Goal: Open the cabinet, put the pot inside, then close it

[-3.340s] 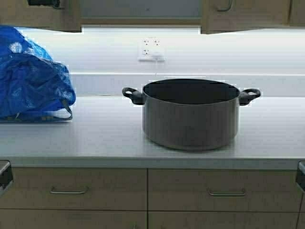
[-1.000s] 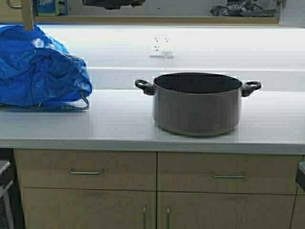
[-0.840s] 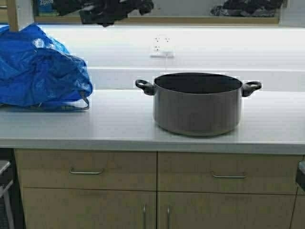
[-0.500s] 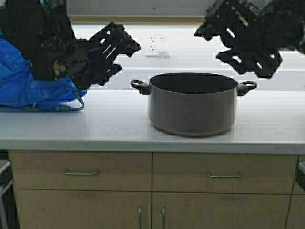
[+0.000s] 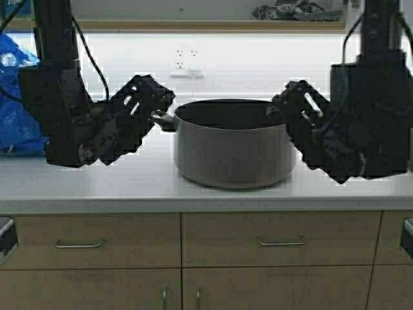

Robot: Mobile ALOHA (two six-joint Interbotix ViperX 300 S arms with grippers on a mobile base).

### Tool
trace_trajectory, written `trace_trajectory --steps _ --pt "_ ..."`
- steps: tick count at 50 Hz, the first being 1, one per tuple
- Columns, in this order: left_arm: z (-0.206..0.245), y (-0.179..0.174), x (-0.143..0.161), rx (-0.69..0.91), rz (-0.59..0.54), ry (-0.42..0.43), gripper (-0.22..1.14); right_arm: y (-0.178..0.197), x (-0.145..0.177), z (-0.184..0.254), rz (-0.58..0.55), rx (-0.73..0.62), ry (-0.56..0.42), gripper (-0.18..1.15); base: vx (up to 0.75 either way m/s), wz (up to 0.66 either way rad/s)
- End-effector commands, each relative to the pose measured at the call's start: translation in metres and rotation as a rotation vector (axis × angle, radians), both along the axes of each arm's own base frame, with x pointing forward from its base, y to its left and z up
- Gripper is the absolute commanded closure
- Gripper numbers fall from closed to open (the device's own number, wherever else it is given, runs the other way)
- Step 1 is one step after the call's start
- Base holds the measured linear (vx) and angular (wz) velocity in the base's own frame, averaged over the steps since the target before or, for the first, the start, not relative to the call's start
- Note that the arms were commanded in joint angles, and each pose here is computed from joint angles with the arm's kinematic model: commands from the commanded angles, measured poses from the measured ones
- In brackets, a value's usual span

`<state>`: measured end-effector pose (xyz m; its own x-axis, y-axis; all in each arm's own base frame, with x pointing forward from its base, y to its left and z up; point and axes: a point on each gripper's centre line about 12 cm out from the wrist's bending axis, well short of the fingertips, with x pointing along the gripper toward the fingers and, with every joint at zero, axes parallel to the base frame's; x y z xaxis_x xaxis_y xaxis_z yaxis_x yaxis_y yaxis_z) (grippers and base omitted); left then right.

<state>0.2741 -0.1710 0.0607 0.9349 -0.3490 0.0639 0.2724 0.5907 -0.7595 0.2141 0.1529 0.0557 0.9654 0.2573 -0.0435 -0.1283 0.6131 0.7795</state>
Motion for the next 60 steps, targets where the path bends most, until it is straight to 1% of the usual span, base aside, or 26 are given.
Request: trace_trajectory --steps 1,11,15,21,28,37,51,60 --pt "-0.001 0.009 0.015 -0.028 0.051 -0.019 -0.06 -0.008 0.019 -0.007 -0.063 0.023 -0.051 0.01 0.04 -0.13" --pt "-0.016 0.023 0.027 -0.095 0.106 0.011 -0.06 -0.025 0.043 -0.011 -0.078 0.058 -0.044 0.01 0.04 -0.16" --pt "-0.024 0.026 0.031 -0.116 0.123 0.024 -0.06 -0.029 0.053 -0.011 -0.056 0.078 -0.050 0.01 0.04 -0.09" --pt "-0.035 0.031 0.037 -0.138 0.147 0.029 -0.06 -0.024 0.077 -0.012 0.012 0.122 -0.082 0.01 0.04 -0.05" --pt "-0.039 0.034 0.041 -0.183 0.156 0.029 -0.06 -0.028 0.094 -0.019 0.004 0.150 -0.093 0.01 0.05 -0.05" --pt "-0.038 0.035 0.038 -0.199 0.154 0.030 -0.06 -0.028 0.099 -0.023 -0.005 0.154 -0.096 0.01 0.08 0.00" --pt "-0.039 0.040 0.034 -0.191 0.162 0.037 -0.06 -0.033 0.097 -0.034 -0.029 0.144 -0.071 0.01 0.14 0.01" --pt "-0.044 0.051 0.038 -0.189 0.192 0.044 -0.06 -0.042 0.117 -0.046 -0.084 0.156 -0.090 0.01 0.14 0.01"
